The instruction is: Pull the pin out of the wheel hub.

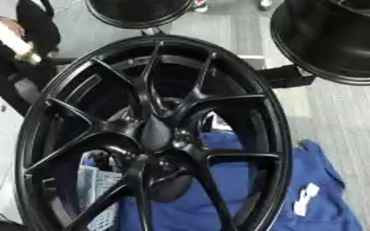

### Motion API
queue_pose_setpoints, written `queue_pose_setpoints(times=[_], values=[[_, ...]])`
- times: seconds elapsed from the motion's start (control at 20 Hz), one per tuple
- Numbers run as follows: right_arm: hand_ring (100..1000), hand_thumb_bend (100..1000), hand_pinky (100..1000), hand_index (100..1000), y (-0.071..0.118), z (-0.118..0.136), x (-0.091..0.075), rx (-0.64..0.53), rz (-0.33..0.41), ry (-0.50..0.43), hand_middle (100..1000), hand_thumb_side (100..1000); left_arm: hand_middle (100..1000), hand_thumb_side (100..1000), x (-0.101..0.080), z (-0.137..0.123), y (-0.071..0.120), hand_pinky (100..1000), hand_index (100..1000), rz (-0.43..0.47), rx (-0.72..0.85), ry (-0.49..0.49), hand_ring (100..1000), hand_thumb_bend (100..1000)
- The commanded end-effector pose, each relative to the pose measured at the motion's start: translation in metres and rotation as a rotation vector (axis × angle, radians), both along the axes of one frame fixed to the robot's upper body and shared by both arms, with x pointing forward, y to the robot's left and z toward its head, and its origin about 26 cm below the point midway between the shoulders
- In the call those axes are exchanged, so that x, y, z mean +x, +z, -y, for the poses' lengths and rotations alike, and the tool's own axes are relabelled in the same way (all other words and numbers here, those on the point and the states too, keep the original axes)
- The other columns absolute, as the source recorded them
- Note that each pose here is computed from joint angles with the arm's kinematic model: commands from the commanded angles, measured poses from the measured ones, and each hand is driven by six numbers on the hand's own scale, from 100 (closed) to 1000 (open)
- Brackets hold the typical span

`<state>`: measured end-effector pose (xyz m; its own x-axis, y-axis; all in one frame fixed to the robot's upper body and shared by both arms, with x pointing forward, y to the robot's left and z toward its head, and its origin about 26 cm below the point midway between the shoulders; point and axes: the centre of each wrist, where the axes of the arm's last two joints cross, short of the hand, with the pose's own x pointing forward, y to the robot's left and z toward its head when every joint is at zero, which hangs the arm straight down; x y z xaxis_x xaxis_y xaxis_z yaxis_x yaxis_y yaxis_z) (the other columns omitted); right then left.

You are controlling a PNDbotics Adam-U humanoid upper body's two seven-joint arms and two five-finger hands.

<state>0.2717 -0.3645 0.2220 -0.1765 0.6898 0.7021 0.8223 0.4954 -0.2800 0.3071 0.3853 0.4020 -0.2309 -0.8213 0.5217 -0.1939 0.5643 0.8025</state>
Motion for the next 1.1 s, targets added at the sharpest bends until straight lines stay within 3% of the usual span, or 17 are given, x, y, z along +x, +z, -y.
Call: queue_pose_setpoints(times=[0.05, 0.1, 0.25, 0.3, 0.35, 0.45, 0.5, 0.55, 0.7, 0.85, 1.1], values=[[611, 100, 666, 706, 0.012, 0.002, -0.002, -0.032, 0.033, -0.033, 530, 587, 475, 100, -0.002, -0.038, 0.013, 593, 596, 0.043, 0.015, 0.123, 485, 393], [611, 100, 666, 707, 0.012, 0.002, -0.002, -0.031, 0.033, -0.032, 530, 586, 503, 100, 0.001, -0.044, 0.009, 636, 629, 0.032, 0.030, 0.135, 529, 424], [611, 100, 666, 707, 0.013, 0.001, -0.002, -0.029, 0.035, -0.028, 530, 586, 789, 100, 0.007, -0.052, -0.003, 857, 860, -0.011, 0.112, 0.143, 811, 554], [611, 100, 666, 707, 0.013, 0.001, -0.002, -0.028, 0.035, -0.026, 530, 586, 829, 224, 0.009, -0.052, -0.007, 899, 900, -0.039, 0.149, 0.116, 855, 592], [611, 100, 667, 707, 0.013, 0.001, -0.002, -0.027, 0.035, -0.026, 530, 585, 851, 370, 0.010, -0.053, -0.009, 911, 918, -0.062, 0.182, 0.091, 872, 626], [611, 100, 667, 707, 0.013, 0.001, -0.002, -0.026, 0.036, -0.025, 530, 585, 870, 420, 0.011, -0.054, -0.011, 916, 931, -0.089, 0.232, 0.059, 885, 640], [611, 100, 666, 707, 0.014, 0.000, -0.001, -0.026, 0.036, -0.025, 530, 586, 869, 501, 0.011, -0.054, -0.011, 910, 933, -0.092, 0.247, 0.050, 879, 640], [611, 100, 666, 707, 0.014, 0.000, -0.001, -0.026, 0.036, -0.024, 529, 586, 851, 524, 0.011, -0.054, -0.011, 892, 922, -0.090, 0.258, 0.047, 862, 631], [611, 100, 666, 706, 0.014, 0.000, -0.001, -0.024, 0.038, -0.025, 529, 586, 761, 461, 0.011, -0.056, -0.008, 820, 842, -0.059, 0.247, 0.085, 776, 509], [611, 100, 666, 706, 0.014, 0.000, -0.001, -0.025, 0.039, -0.024, 529, 585, 669, 334, 0.010, -0.053, -0.004, 763, 785, 0.011, 0.181, 0.136, 691, 377], [613, 100, 669, 707, 0.017, 0.000, -0.001, -0.038, 0.041, -0.021, 531, 579, 603, 245, 0.006, -0.030, 0.000, 726, 751, 0.179, 0.080, 0.036, 623, 314]])
